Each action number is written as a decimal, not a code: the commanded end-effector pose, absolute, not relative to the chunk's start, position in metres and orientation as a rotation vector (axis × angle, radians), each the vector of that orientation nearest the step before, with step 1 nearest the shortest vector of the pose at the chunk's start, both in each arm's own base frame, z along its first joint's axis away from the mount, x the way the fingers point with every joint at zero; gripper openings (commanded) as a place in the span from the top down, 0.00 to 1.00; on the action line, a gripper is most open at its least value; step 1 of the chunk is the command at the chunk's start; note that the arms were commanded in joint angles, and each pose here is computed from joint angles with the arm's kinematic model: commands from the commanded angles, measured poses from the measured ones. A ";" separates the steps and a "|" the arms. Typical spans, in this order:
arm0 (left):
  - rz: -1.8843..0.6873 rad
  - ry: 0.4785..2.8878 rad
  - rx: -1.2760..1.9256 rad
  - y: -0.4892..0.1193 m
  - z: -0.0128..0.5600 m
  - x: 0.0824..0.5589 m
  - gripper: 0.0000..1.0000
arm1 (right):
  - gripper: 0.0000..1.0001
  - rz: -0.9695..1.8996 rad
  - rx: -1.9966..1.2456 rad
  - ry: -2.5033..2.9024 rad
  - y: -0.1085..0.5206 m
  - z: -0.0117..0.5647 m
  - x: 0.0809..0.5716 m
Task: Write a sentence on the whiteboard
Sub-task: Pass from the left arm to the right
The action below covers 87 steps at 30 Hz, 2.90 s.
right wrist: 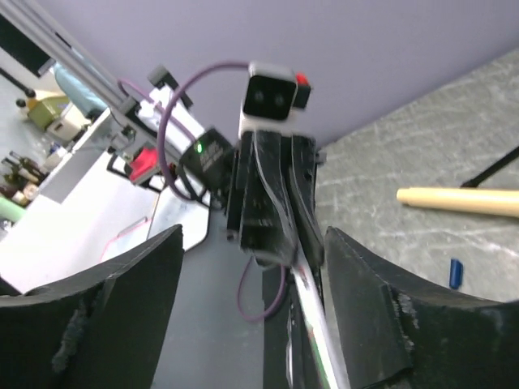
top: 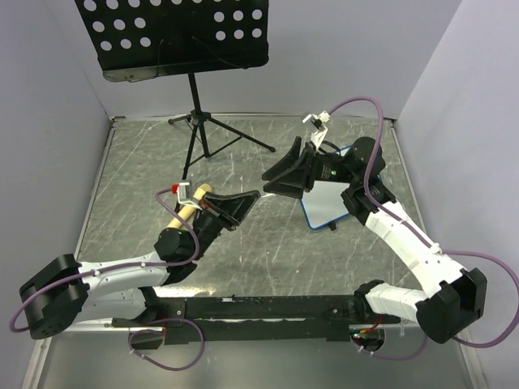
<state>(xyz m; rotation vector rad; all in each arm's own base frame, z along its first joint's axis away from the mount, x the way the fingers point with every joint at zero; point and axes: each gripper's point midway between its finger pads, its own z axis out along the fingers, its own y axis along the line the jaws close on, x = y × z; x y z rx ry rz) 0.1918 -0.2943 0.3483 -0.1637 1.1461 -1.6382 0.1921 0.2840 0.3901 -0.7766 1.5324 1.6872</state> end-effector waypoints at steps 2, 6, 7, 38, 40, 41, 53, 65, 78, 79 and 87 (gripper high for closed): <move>-1.703 0.725 -0.289 -0.242 0.431 0.176 0.99 | 0.25 1.709 -0.703 1.495 0.287 0.414 0.196; -1.717 0.691 -0.270 -0.237 0.439 0.169 0.99 | 0.21 1.664 -0.681 1.522 0.284 0.405 0.203; -1.718 0.699 -0.263 -0.237 0.441 0.168 0.99 | 0.18 1.666 -0.682 1.508 0.283 0.407 0.204; -1.709 0.706 -0.235 -0.248 0.460 0.171 0.99 | 0.36 1.778 -0.732 1.464 0.281 0.425 0.188; -1.713 0.713 -0.241 -0.248 0.458 0.172 0.99 | 0.37 1.787 -0.732 1.455 0.281 0.427 0.189; -1.714 0.716 -0.244 -0.249 0.456 0.172 0.99 | 0.39 1.787 -0.731 1.452 0.281 0.429 0.189; -1.699 0.743 -0.263 -0.251 0.451 0.177 0.99 | 0.62 1.786 -0.754 1.459 0.282 0.426 0.188; -1.720 0.767 -0.263 -0.259 0.448 0.180 0.99 | 0.68 1.795 -0.776 1.464 0.281 0.424 0.185; -1.726 0.789 -0.261 -0.264 0.445 0.182 0.99 | 1.00 1.778 -0.811 1.446 0.280 0.424 0.182; -1.726 0.791 -0.259 -0.264 0.445 0.182 0.99 | 1.00 1.774 -0.815 1.448 0.280 0.424 0.181; -1.683 0.883 -0.210 -0.256 0.443 0.177 0.03 | 1.00 1.627 -0.796 1.456 0.256 0.413 0.210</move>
